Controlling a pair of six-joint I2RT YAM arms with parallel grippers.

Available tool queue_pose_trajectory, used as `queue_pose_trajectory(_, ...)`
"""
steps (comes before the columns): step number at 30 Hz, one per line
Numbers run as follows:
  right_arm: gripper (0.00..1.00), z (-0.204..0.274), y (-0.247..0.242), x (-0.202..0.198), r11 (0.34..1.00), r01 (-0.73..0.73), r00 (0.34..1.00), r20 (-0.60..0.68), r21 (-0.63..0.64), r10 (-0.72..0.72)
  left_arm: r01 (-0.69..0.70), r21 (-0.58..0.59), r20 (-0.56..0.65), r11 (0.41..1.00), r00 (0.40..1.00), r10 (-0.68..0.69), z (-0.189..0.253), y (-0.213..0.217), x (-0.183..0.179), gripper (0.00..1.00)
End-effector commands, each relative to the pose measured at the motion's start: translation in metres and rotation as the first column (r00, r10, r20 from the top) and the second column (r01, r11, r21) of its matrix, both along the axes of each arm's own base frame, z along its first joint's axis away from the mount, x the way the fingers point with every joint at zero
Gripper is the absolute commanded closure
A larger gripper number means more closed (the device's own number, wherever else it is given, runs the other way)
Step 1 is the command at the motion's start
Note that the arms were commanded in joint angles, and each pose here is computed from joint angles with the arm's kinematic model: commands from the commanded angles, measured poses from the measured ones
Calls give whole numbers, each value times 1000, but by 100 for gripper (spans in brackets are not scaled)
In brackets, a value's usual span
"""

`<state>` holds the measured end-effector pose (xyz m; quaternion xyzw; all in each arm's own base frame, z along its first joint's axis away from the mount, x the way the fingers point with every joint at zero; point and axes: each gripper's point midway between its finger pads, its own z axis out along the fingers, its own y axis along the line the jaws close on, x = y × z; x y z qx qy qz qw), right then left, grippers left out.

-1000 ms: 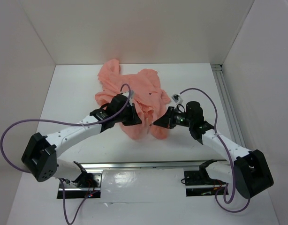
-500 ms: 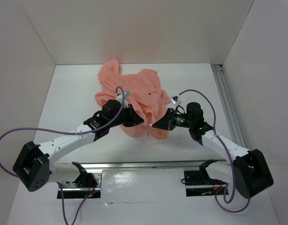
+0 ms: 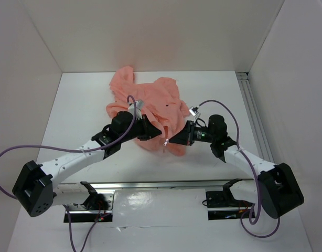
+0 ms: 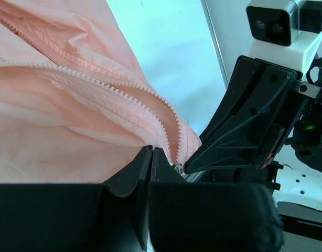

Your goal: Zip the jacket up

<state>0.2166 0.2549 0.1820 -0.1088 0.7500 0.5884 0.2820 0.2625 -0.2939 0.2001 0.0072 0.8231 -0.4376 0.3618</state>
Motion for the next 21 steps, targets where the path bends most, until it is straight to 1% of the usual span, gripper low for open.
queue_pose_trajectory(1,100,12,2,-1,999,-28,998,57,38,26,-7,-70,63,998,998,11,29,-2,6,100)
queue_pose_trajectory(9,100,15,3,2,998,-28,997,74,51,24,4,-79,69,997,998,2,32,-4,5,100)
queue_pose_trajectory(21,100,11,3,5,999,-19,998,66,47,15,12,-75,60,997,998,-8,28,-4,2,100)
